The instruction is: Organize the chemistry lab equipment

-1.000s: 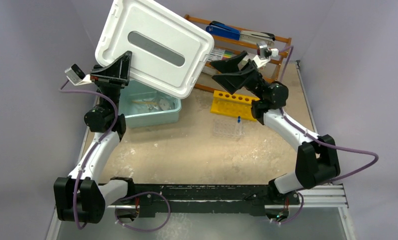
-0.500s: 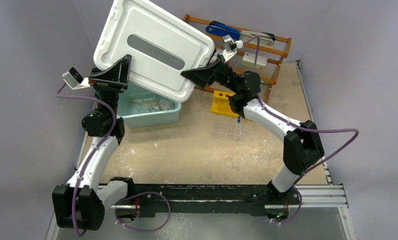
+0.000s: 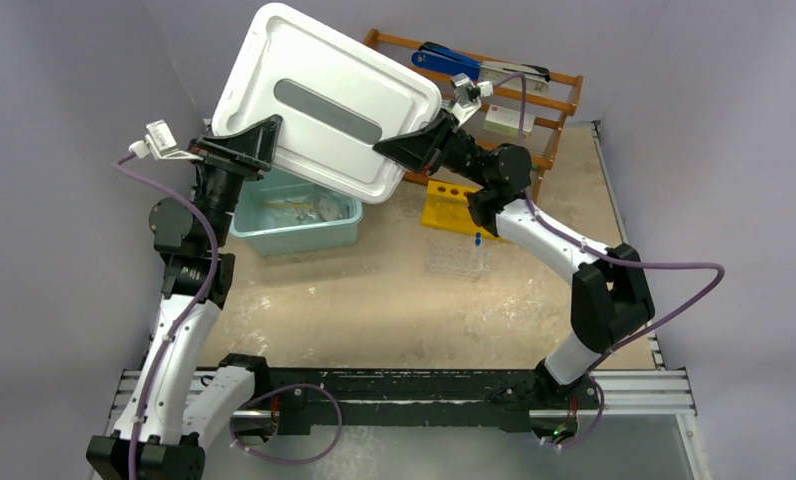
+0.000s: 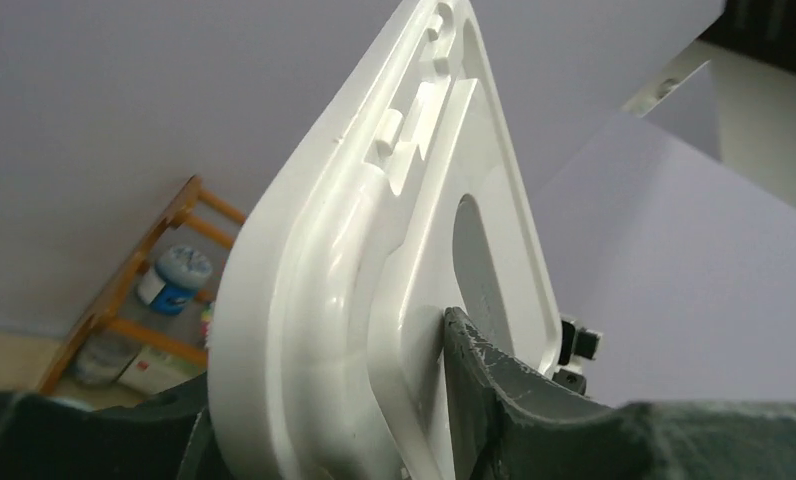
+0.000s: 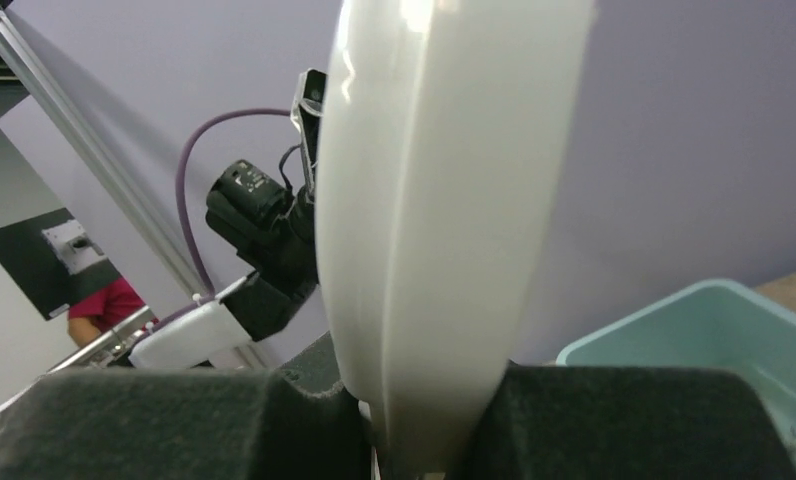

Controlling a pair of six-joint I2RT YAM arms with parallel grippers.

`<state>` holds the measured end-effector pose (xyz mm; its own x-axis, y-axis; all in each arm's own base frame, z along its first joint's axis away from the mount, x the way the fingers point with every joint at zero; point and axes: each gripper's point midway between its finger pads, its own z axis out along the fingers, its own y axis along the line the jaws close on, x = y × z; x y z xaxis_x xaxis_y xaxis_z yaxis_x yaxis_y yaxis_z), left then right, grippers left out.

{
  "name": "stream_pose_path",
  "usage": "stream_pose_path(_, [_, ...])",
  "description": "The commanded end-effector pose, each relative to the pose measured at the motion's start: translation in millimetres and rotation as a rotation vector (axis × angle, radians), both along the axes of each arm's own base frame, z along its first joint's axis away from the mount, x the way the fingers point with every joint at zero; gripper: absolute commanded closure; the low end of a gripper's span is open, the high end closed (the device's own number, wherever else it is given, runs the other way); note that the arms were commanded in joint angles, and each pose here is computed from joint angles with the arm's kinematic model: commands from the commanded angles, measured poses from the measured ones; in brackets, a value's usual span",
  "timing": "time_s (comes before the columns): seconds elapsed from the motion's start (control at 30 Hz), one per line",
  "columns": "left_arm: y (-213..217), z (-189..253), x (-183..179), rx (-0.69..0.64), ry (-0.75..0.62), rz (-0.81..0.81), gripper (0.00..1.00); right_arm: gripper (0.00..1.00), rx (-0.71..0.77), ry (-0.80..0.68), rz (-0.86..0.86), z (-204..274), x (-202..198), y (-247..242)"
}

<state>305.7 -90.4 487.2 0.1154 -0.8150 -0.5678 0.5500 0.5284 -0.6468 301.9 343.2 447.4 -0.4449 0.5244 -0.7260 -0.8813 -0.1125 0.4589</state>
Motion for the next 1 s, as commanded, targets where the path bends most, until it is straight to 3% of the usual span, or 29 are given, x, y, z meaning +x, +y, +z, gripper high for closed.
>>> stream_pose_path(0.0, [85.7, -77.4, 18.7, 0.196, 0.369, 0.509, 0.57, 0.98, 0.084, -0.12, -0.082, 39.0, 1.9, -62.4])
stream_pose_path(0.1, [113.5, -93.6, 4.7, 0.22, 0.434, 0.658, 0.52, 1.0, 0.052, -0.051, -0.059, 26.0, 17.3, -74.3])
stream_pose_path(0.27, [126.7, -85.2, -2.4, 0.276, 0.467, 0.734, 0.47, 1.0, -0.029, 0.062, 0.016, -6.1, 34.8, -60.6])
stream_pose_path(0.47, [162.6, -110.1, -20.7, 0.337, 0.654, 0.929, 0.39, 1.0, -0.046, 0.104, -0.015, -18.4, 51.8, -67.2])
stream_pose_path(0.53, [162.3, -105.9, -23.9, 0.323, 0.634, 0.928, 0.39, 1.0, -0.057, 0.138, -0.03, -19.9, 64.9, -64.0])
stream_pose_path(0.67, [129.4, -82.6, -12.5, 0.277, 0.502, 0.742, 0.38, 1.0, -0.143, 0.26, 0.01, -52.0, 83.5, -37.8])
stream_pose_path(0.83, [17.0, -70.5, 20.8, 0.428, 0.342, 0.142, 0.38, 1.0, -0.233, 0.391, 0.111, -97.2, 93.0, 1.5])
stream_pose_path(0.97, [1.8, -60.8, 16.5, 0.4, 0.254, 0.064, 0.36, 1.0, -0.307, 0.465, 0.119, -132.1, 105.8, 32.3])
